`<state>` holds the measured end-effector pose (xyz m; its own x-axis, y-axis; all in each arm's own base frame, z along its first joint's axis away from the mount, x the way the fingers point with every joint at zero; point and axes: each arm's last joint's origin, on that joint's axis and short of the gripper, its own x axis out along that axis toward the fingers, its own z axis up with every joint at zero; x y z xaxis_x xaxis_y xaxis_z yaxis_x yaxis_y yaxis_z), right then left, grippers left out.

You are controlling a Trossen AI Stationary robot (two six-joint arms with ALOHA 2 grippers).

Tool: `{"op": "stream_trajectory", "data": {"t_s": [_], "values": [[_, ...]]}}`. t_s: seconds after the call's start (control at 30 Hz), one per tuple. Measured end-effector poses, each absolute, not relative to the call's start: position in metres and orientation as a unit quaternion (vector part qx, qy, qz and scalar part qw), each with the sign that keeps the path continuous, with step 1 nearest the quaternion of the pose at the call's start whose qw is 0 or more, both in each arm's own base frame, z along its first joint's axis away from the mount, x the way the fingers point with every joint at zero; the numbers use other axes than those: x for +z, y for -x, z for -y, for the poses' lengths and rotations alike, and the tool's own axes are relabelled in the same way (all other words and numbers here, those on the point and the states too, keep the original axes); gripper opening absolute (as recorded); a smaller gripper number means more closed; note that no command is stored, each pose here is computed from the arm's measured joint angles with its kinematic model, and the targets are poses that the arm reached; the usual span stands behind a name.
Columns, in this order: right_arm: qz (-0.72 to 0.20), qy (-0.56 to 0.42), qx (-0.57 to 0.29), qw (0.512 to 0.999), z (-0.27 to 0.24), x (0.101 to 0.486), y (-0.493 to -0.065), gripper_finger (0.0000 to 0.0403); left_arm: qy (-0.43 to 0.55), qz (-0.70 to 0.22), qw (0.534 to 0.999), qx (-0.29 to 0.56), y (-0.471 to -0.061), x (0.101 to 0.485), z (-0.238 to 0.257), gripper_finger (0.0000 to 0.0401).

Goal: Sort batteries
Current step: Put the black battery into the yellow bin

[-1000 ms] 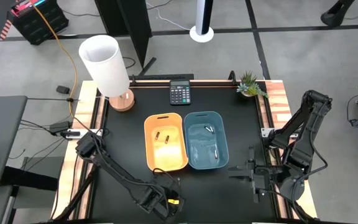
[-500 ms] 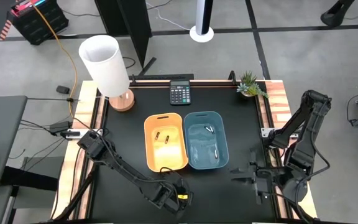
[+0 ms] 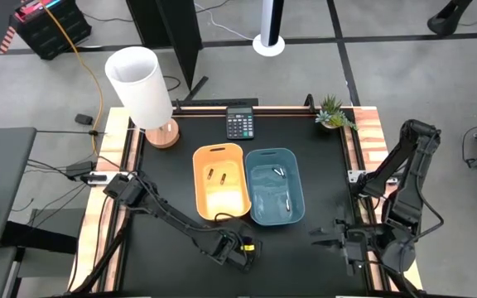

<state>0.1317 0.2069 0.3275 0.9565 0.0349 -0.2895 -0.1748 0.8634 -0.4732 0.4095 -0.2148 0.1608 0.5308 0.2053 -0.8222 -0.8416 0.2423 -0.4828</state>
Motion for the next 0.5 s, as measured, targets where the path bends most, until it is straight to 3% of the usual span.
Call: {"op": "stream_trajectory", "data": {"t_s": [0.5], "values": [[-0.132, 0.261, 0.075, 0.953, -0.2123, 0.3274, -0.1227, 0.0141, 0.508, -0.365, 0.693, 0.360, -0.4138, 0.1575, 0.2026, 0.0119]]}}
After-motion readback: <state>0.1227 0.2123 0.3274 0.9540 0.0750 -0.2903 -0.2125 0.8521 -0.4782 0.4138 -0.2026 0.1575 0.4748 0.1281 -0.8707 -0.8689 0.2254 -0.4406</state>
